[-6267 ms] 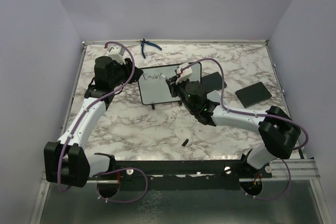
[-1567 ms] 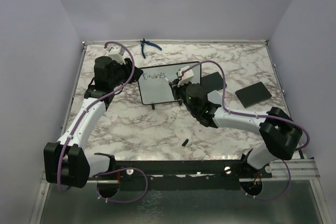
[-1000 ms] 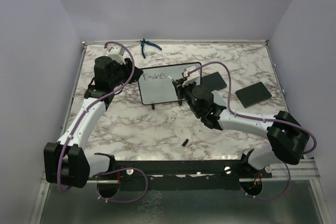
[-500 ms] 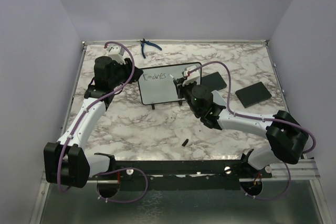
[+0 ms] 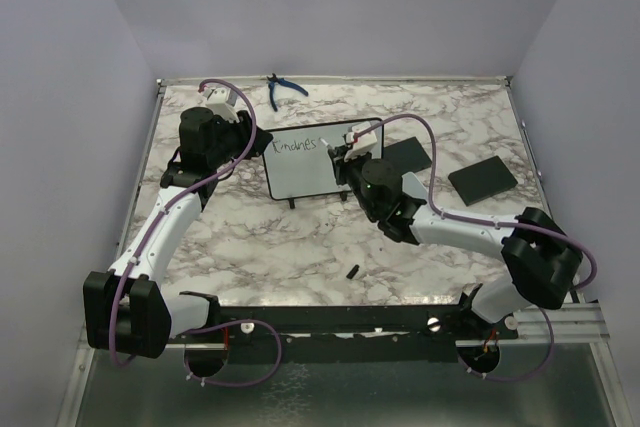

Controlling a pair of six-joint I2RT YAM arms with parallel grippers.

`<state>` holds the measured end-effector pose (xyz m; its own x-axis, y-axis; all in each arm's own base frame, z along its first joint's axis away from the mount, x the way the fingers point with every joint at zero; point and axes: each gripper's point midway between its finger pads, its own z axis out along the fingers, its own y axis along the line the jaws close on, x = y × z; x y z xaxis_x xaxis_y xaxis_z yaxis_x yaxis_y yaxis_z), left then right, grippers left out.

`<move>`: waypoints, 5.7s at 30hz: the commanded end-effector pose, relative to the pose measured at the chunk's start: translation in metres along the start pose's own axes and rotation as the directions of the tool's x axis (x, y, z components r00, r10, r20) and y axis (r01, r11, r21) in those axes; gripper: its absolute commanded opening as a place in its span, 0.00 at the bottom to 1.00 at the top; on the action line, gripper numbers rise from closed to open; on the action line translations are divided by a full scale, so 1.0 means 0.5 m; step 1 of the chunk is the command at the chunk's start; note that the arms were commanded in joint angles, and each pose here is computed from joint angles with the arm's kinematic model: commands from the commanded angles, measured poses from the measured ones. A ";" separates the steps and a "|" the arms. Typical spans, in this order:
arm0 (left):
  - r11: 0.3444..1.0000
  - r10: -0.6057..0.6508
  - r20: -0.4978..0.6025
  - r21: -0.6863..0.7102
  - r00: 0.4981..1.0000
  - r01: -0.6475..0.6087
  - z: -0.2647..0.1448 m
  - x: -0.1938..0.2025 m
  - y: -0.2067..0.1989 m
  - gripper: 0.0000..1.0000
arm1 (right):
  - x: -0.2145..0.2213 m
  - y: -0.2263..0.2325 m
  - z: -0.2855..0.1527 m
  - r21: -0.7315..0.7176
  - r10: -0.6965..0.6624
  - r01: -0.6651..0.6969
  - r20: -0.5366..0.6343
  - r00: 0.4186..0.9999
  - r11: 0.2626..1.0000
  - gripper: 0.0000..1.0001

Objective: Write a sentence on the whiteboard

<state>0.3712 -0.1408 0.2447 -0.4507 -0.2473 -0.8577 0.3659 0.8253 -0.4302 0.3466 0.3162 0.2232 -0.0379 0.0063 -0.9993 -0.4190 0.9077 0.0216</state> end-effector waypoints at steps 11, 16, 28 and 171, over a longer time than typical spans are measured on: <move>0.999 0.027 0.016 0.023 0.999 -0.028 -0.010 -0.007 -0.014 0.35 | 0.001 0.008 0.021 0.001 -0.005 0.005 -0.006 1.000 1.000 0.00; 0.999 0.027 0.016 0.022 1.000 -0.027 -0.009 -0.007 -0.013 0.35 | 0.020 0.009 0.016 -0.006 -0.003 0.003 -0.033 0.999 1.000 0.00; 0.999 0.026 0.015 0.022 1.000 -0.026 -0.009 -0.006 -0.013 0.35 | 0.036 0.003 0.005 -0.002 -0.001 0.001 -0.055 0.998 1.000 0.00; 0.999 0.030 0.017 0.021 0.999 -0.030 -0.010 -0.007 -0.013 0.35 | 0.011 -0.048 -0.017 0.082 0.008 -0.008 -0.004 1.000 0.997 0.00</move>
<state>0.3709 -0.1405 0.2458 -0.4468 -0.2451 -0.8604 0.3684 0.8260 -0.4266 0.3442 0.2962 0.2033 -0.0770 -0.0199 -0.9968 -0.3731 0.9277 0.0103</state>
